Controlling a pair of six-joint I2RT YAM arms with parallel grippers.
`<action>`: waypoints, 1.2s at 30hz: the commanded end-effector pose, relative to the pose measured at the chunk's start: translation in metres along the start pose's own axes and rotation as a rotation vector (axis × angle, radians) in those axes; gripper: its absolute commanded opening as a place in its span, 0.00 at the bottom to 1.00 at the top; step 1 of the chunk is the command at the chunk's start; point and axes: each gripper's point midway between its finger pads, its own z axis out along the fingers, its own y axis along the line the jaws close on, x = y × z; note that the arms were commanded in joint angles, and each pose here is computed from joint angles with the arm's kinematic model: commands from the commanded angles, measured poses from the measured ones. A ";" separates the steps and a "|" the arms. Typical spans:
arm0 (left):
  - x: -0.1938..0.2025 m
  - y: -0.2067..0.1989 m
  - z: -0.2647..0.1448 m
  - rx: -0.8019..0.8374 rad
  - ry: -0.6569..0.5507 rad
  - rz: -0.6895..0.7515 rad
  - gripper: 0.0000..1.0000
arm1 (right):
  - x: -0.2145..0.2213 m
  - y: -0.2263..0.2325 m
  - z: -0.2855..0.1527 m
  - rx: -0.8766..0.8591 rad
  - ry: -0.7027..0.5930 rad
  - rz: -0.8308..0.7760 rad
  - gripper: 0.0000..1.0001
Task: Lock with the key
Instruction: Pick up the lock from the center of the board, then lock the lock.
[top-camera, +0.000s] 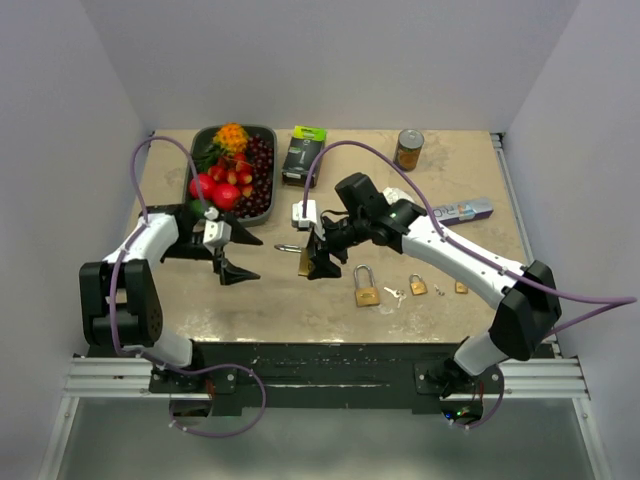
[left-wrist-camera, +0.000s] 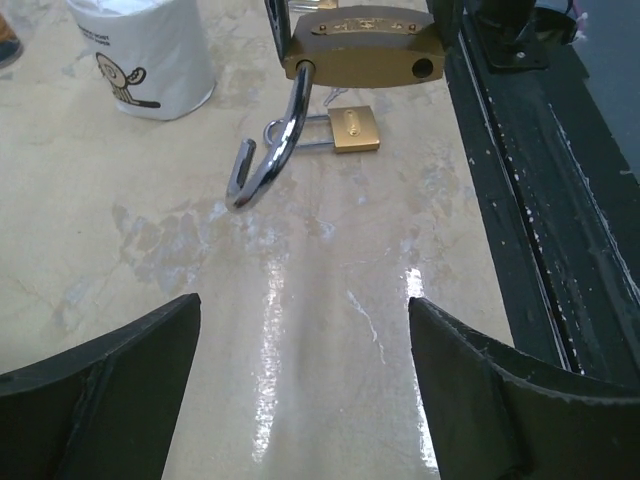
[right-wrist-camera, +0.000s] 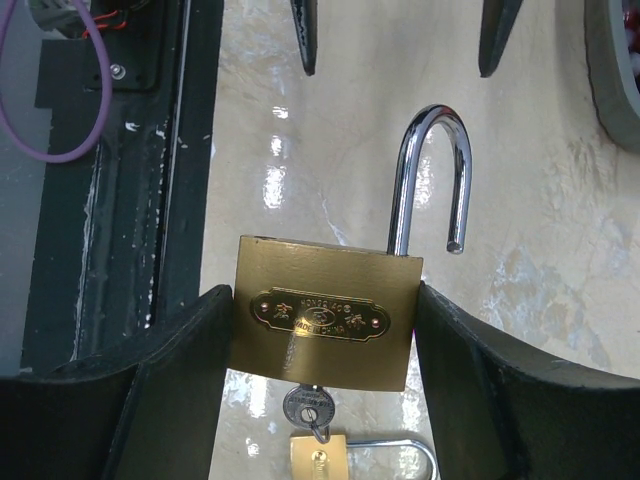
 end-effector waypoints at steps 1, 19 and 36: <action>-0.021 0.023 -0.001 -0.028 0.007 0.029 0.91 | -0.062 0.011 -0.026 -0.006 -0.165 -0.158 0.00; -0.058 -0.010 0.011 -0.110 -0.003 0.315 0.86 | -0.075 0.044 -0.042 -0.070 -0.206 -0.240 0.00; -0.076 -0.015 0.041 -0.156 -0.034 0.353 0.52 | -0.094 0.064 -0.046 -0.104 -0.256 -0.300 0.00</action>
